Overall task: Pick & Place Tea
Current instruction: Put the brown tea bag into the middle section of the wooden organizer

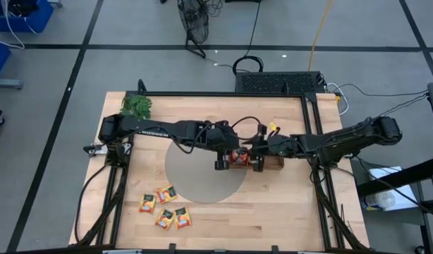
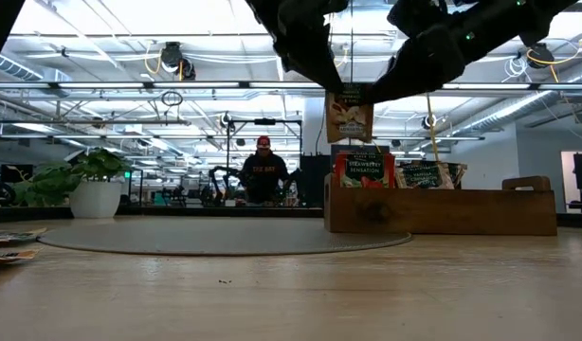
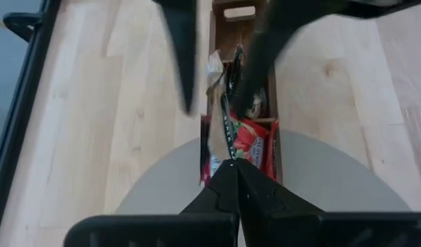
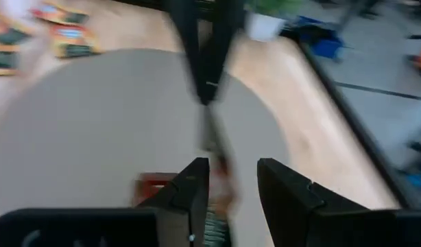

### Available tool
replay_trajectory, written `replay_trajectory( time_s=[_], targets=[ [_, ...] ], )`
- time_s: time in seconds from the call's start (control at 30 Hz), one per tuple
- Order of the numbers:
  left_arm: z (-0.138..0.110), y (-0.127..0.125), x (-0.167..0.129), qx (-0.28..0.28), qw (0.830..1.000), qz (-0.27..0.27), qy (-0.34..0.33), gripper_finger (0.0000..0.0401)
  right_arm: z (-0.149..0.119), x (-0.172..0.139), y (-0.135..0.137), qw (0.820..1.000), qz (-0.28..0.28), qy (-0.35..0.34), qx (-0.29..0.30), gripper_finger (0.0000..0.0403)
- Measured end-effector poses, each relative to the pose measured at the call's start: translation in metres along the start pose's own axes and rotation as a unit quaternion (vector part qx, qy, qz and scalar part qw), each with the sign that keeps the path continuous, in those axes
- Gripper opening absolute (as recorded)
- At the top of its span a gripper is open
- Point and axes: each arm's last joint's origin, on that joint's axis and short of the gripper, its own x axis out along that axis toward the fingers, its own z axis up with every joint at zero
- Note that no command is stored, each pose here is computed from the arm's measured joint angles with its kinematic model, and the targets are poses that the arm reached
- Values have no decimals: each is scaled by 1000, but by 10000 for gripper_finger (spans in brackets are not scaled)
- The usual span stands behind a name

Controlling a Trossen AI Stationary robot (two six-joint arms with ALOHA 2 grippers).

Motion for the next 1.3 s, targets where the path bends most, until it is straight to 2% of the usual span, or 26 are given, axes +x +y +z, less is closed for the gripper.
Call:
replay_trajectory(
  time_s=[0.17,0.8,0.87,1.0,1.1,1.23,1.3],
  targets=[
    [0,0,0,-1,1000,0,0,0,-2,8,6,999,45,-6,-2,113],
    [-1,0,0,-7,1000,0,4,1,0,12,7,999,43,-23,-23,3],
    [-1,0,0,-3,1000,0,4,7,0,12,6,999,35,-22,-26,1],
    [2,1,-1,-8,1000,6,-9,35,2,7,6,999,-24,-15,-47,1],
    [8,4,-18,-16,999,8,-37,60,3,-3,10,998,-38,-9,-55,0],
    [17,9,-52,-21,996,27,-84,88,1,-23,20,1000,-3,9,-22,0],
    [16,12,-62,-23,995,42,-87,97,-5,-33,28,999,17,32,-2,0]
  ],
)
